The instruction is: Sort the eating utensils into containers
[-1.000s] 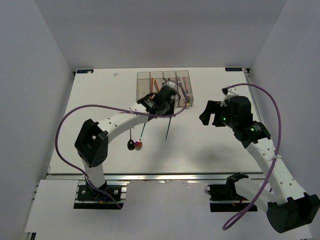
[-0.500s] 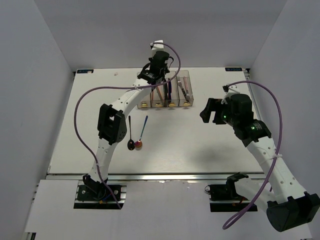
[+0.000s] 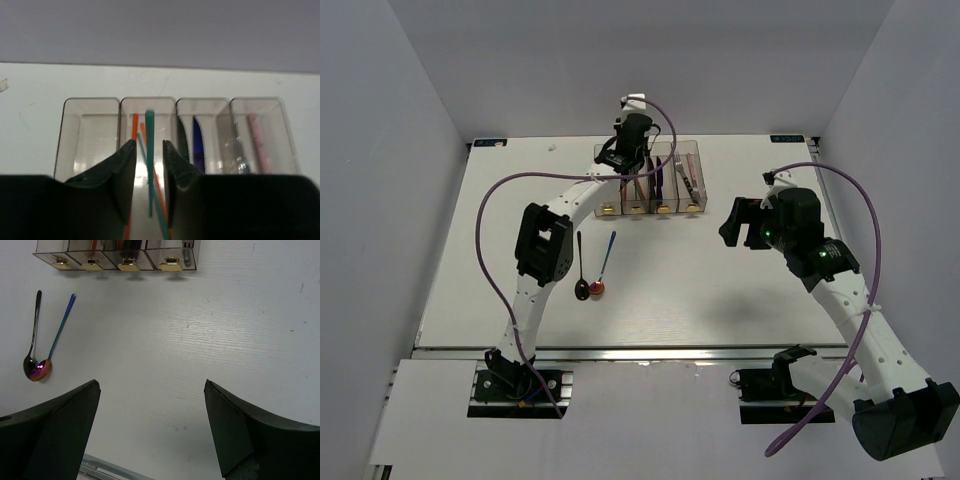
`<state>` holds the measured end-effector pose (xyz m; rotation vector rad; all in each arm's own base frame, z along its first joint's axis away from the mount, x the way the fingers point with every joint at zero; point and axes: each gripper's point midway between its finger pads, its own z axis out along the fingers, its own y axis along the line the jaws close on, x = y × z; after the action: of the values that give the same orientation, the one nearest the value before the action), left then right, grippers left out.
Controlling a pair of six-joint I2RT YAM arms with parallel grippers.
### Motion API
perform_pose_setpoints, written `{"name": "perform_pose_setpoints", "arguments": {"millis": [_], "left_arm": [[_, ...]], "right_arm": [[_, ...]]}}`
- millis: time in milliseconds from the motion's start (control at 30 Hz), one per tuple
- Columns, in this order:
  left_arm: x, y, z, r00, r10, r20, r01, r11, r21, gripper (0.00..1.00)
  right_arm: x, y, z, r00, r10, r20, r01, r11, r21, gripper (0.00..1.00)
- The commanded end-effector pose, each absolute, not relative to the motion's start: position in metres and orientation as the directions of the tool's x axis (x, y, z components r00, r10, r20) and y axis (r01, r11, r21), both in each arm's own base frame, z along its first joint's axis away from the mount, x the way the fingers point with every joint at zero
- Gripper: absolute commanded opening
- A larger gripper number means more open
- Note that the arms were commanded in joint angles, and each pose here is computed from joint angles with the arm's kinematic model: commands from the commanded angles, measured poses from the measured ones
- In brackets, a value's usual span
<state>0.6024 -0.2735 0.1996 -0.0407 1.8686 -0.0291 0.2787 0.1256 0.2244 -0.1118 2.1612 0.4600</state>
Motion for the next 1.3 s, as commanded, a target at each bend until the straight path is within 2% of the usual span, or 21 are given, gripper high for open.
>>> {"name": "perform_pose_setpoints", "arguments": {"millis": [0,67,100,167,200,233,300,367,533,600,633,667,800,1200,1267], "left_arm": [[0.594,-0.262,0.225,-0.258,-0.046,-0.965,-0.02,0.999,-0.042,0.43],[0.591,-0.26,0.231,-0.256,-0.043,-0.966,-0.018,0.999,-0.039,0.5],[0.589,-0.258,0.233,-0.258,-0.041,-0.965,-0.02,0.999,-0.037,0.63],[0.579,-0.254,0.252,-0.253,-0.059,-0.966,-0.019,0.998,-0.056,0.74],[0.573,-0.251,0.253,-0.265,-0.062,-0.962,-0.02,0.998,-0.059,0.96],[0.563,-0.248,0.254,-0.294,-0.069,-0.953,-0.022,0.998,-0.065,0.98],[0.54,-0.24,0.278,-0.302,-0.094,-0.949,-0.011,0.995,-0.095,0.98],[0.511,-0.228,0.252,-0.403,-0.085,-0.911,-0.028,0.996,-0.081,0.98],[0.433,-0.215,0.207,-0.596,-0.014,-0.803,0.088,0.993,-0.082,0.95],[0.407,-0.216,0.169,-0.68,0.026,-0.732,0.139,0.986,-0.094,0.78],[0.395,-0.224,0.158,-0.712,0.04,-0.701,0.184,0.974,-0.132,0.73],[0.382,-0.219,0.138,-0.744,0.055,-0.666,0.184,0.975,-0.124,0.71],[0.36,-0.201,0.1,-0.809,0.082,-0.582,0.15,0.986,-0.071,0.71],[0.302,-0.192,0.04,-0.914,0.089,-0.397,0.128,0.989,-0.073,0.64],[0.294,-0.192,0.03,-0.92,0.103,-0.377,0.136,0.989,-0.062,0.59]], "right_arm": [[0.286,0.129,0.235,-0.559,0.087,-0.825,-0.266,0.923,0.277,0.89],[0.285,0.129,0.234,-0.56,0.086,-0.824,-0.265,0.923,0.277,0.89],[0.285,0.128,0.234,-0.56,0.087,-0.824,-0.263,0.924,0.277,0.89],[0.285,0.128,0.235,-0.558,0.087,-0.825,-0.263,0.924,0.276,0.89],[0.285,0.128,0.234,-0.56,0.088,-0.824,-0.261,0.925,0.276,0.89],[0.285,0.128,0.235,-0.558,0.087,-0.825,-0.262,0.925,0.275,0.89],[0.285,0.128,0.235,-0.558,0.087,-0.825,-0.266,0.923,0.277,0.89],[0.284,0.129,0.236,-0.557,0.087,-0.826,-0.273,0.92,0.281,0.89],[0.279,0.133,0.237,-0.558,0.091,-0.825,-0.293,0.908,0.298,0.89],[0.277,0.133,0.238,-0.556,0.09,-0.826,-0.297,0.907,0.298,0.89],[0.276,0.132,0.238,-0.556,0.092,-0.826,-0.294,0.908,0.299,0.89],[0.275,0.132,0.239,-0.555,0.092,-0.827,-0.295,0.907,0.299,0.89],[0.271,0.135,0.239,-0.561,0.094,-0.823,-0.307,0.899,0.312,0.89],[0.267,0.137,0.235,-0.573,0.097,-0.813,-0.315,0.891,0.328,0.89],[0.268,0.138,0.234,-0.572,0.102,-0.814,-0.316,0.888,0.333,0.89]]}}
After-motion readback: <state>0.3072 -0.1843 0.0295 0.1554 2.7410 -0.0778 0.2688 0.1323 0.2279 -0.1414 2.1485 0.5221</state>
